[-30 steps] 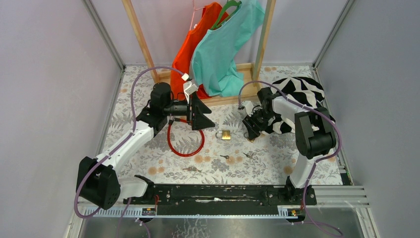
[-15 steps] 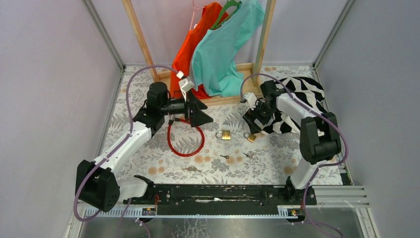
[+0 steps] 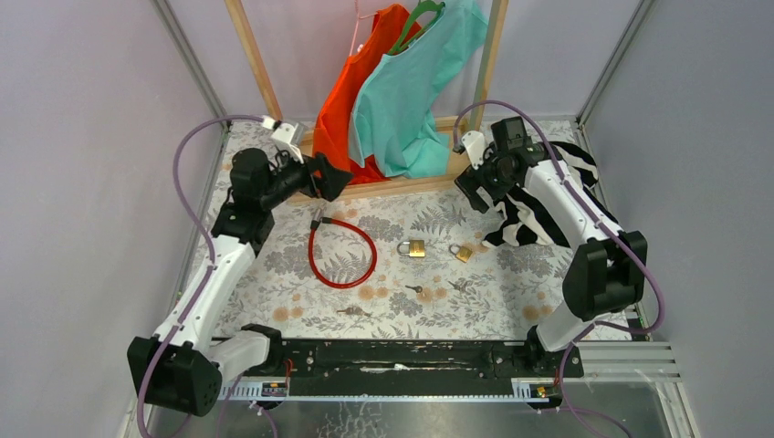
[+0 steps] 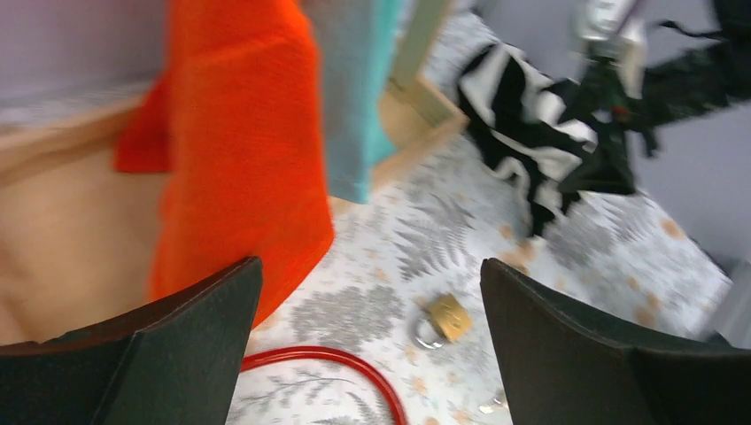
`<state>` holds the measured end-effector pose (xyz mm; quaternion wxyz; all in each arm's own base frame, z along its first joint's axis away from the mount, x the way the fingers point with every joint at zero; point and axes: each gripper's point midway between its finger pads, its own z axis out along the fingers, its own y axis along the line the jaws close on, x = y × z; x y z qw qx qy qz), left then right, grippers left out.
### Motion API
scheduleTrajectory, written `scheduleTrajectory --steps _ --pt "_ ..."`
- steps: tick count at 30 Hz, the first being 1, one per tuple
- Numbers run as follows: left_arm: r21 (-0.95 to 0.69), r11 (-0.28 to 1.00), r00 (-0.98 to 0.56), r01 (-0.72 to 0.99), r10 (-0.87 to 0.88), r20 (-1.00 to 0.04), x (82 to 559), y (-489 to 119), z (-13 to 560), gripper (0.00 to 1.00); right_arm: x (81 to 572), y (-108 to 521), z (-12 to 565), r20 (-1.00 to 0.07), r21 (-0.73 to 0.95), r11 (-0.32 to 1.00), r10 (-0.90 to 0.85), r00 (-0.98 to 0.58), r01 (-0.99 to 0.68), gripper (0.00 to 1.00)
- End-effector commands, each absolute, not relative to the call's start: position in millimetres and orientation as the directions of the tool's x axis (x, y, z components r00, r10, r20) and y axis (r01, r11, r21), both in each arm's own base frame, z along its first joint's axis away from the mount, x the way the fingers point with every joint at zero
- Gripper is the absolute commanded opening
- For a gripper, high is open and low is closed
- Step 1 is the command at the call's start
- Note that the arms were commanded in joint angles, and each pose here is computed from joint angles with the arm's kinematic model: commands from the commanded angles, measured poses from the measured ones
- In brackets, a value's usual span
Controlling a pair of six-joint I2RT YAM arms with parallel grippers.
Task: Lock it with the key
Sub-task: Reset both arms
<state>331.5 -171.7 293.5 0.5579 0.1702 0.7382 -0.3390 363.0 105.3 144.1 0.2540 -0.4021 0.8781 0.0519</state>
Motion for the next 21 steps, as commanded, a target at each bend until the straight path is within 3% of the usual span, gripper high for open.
scheduleTrajectory --steps 1,9,16,21 --pt "-0.171 0.907 -0.153 0.385 -0.120 -0.981 355.4 -113.6 331.3 1.00 378.3 80.9 195.9 -0.541 -0.278 0.743 -0.645 -0.540 -0.609 0.99" --pt "0.121 0.989 -0.027 0.091 0.123 -0.992 356.3 -44.3 358.0 1.00 380.2 46.2 251.5 -0.646 -0.449 0.813 -0.582 -0.494 -0.371 0.99" --pt "0.260 0.951 -0.127 0.169 0.283 -0.951 349.2 -44.6 337.6 1.00 372.6 37.5 282.2 -0.725 -0.442 0.860 -0.510 -0.463 -0.256 0.99" --pt "0.336 0.913 -0.117 0.231 0.369 -0.922 348.1 -48.3 325.2 1.00 372.7 36.7 302.8 -0.780 -0.421 0.885 -0.465 -0.419 -0.200 0.99"
